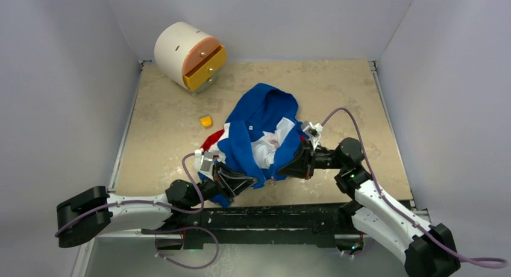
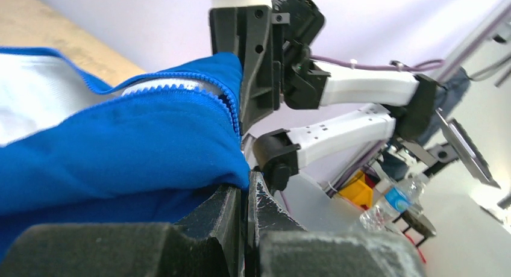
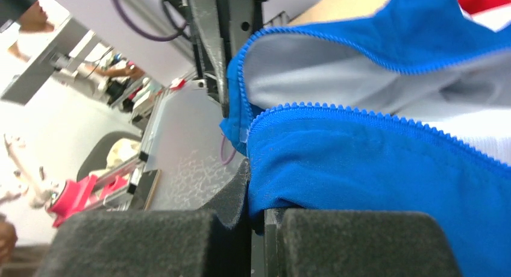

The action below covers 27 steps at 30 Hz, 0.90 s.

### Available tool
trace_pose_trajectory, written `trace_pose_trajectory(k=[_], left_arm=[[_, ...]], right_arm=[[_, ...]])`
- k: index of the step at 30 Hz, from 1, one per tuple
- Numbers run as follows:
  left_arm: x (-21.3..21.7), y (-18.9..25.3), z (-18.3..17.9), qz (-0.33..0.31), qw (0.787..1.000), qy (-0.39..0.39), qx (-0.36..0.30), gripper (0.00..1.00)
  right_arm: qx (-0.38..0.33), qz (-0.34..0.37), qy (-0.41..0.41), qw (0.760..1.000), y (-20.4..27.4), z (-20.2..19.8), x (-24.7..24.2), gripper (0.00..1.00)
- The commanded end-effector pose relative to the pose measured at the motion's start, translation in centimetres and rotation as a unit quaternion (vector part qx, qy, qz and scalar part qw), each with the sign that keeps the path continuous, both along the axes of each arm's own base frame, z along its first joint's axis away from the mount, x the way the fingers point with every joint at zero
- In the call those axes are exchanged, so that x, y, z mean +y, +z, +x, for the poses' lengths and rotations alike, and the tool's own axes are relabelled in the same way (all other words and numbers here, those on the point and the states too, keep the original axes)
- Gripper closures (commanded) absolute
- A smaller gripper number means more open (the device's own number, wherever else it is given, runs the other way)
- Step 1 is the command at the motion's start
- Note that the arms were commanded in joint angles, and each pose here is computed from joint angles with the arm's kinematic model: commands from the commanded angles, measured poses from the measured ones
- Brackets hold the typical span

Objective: Zip up the jacket
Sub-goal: Place the corner of the board.

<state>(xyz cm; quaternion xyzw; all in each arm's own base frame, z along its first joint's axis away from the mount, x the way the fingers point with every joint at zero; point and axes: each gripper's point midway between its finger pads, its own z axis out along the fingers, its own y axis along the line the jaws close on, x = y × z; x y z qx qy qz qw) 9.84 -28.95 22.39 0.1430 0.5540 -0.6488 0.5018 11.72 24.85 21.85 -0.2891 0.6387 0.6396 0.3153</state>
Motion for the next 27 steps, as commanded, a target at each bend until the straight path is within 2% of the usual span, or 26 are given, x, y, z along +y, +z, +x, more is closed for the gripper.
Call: trace_pose_trajectory(k=[1,7,14,27], left_arm=[[0.0,5.4,-2.9,-0.065,0.99,-0.059,-0.11,1.0],[0.2,5.8,-2.9,-0.056,0.983,-0.042,-0.169,1.0],[-0.4,6.1,-2.5,-0.026,0.959,-0.007,-0.283,1.0],[-2.3,5.6,-3.2,-0.005,0.95,-0.046,-0.31,1.0]], right_arm=[[-0.126,0.039,0.086,0.987,4.3,-2.3,-0.3,1.0],[-0.121,0.031,0.123,0.985,4.6,-3.1,-0.5,1.0],[-0.114,0.034,0.129,0.985,5.0,-3.5,-0.6,1.0],[-0.072,0.022,0.12,0.99,4.6,-2.8,-0.3,1.0]])
